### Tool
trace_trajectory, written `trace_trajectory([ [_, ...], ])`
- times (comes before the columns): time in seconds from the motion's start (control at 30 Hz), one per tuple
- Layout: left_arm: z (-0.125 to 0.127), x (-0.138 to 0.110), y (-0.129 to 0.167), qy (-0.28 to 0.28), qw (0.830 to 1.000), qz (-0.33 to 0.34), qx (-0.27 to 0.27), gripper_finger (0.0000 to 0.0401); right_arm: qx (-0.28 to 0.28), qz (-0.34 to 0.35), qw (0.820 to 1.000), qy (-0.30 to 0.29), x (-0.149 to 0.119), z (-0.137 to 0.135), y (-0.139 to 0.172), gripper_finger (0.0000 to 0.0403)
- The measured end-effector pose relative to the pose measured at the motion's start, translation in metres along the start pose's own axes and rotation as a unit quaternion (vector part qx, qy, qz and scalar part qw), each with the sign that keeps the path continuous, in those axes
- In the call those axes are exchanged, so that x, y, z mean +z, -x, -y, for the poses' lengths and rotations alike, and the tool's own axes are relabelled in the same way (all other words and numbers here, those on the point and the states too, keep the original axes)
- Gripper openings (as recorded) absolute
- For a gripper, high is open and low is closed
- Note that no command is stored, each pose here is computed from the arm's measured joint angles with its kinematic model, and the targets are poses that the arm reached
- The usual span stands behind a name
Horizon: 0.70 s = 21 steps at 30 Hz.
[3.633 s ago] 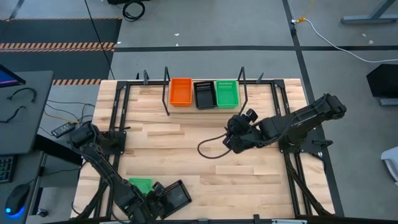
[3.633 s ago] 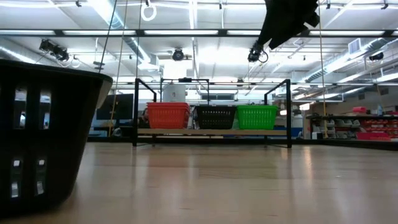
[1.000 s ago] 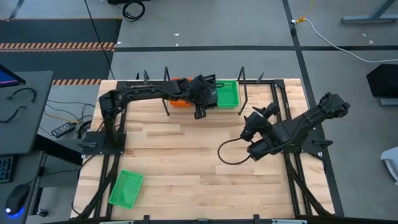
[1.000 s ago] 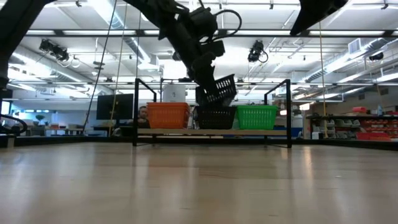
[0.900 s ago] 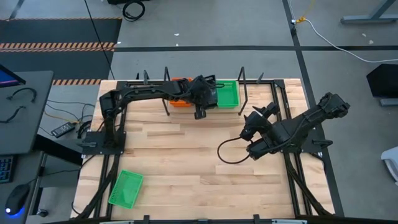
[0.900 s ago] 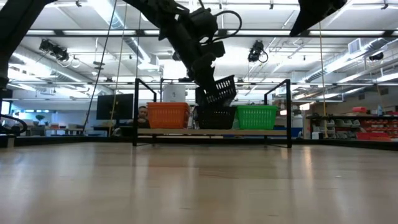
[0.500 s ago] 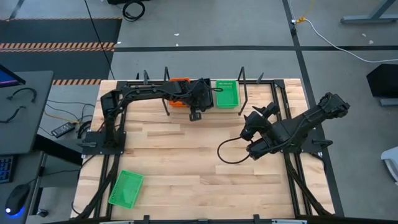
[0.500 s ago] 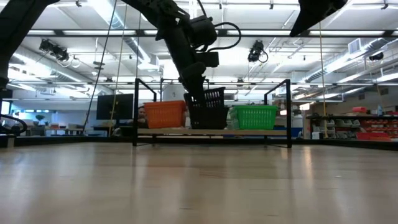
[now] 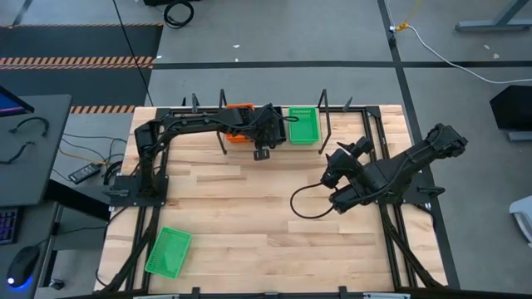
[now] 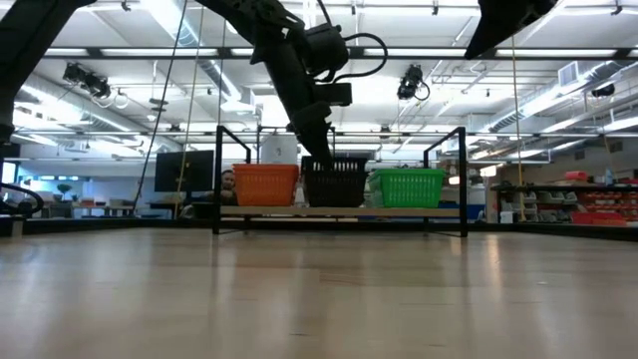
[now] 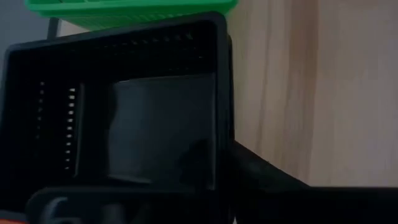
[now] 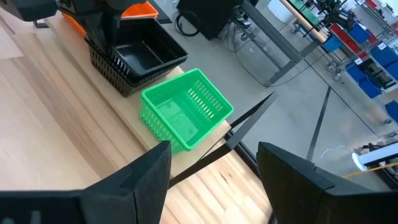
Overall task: Stack baskets on shelf by color
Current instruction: Stack the black bin on top of the other black bins on the shelf, then stack the green bin on top of the other green bins on the shelf
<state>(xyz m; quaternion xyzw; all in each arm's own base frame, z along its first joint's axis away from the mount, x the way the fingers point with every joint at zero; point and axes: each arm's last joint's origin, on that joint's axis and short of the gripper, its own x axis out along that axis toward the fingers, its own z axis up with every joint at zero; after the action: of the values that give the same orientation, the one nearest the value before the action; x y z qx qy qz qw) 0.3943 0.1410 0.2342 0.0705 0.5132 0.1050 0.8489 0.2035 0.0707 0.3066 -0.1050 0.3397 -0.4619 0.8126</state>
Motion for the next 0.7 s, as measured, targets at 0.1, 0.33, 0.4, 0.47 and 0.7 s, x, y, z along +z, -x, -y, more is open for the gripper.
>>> trace_trajectory([
  [0.1, 0.000, 0.001, 0.000, 0.001, 1.000, 0.002, 0.005, 0.0078, 0.001, 0.000, 1.000, -0.001, 0.000, 0.000, 0.000, 0.0241],
  [0.33, 0.007, 0.005, 0.006, -0.017, 1.000, 0.007, 0.001, 0.0101, 0.001, 0.000, 1.000, -0.001, 0.000, 0.000, 0.000, 0.0241],
  [0.4, 0.012, 0.010, 0.012, -0.037, 0.999, 0.004, -0.001, 0.0102, 0.000, 0.000, 1.000, -0.001, 0.000, 0.000, 0.000, 0.0241],
  [0.47, 0.016, 0.019, 0.020, -0.048, 0.999, 0.020, 0.006, 0.0102, 0.001, 0.000, 1.000, -0.001, 0.000, 0.000, 0.000, 0.0241],
  [0.7, 0.031, 0.023, 0.029, -0.061, 0.998, 0.004, -0.007, 0.0100, 0.001, 0.000, 1.000, 0.000, 0.000, 0.000, 0.000, 0.0241],
])
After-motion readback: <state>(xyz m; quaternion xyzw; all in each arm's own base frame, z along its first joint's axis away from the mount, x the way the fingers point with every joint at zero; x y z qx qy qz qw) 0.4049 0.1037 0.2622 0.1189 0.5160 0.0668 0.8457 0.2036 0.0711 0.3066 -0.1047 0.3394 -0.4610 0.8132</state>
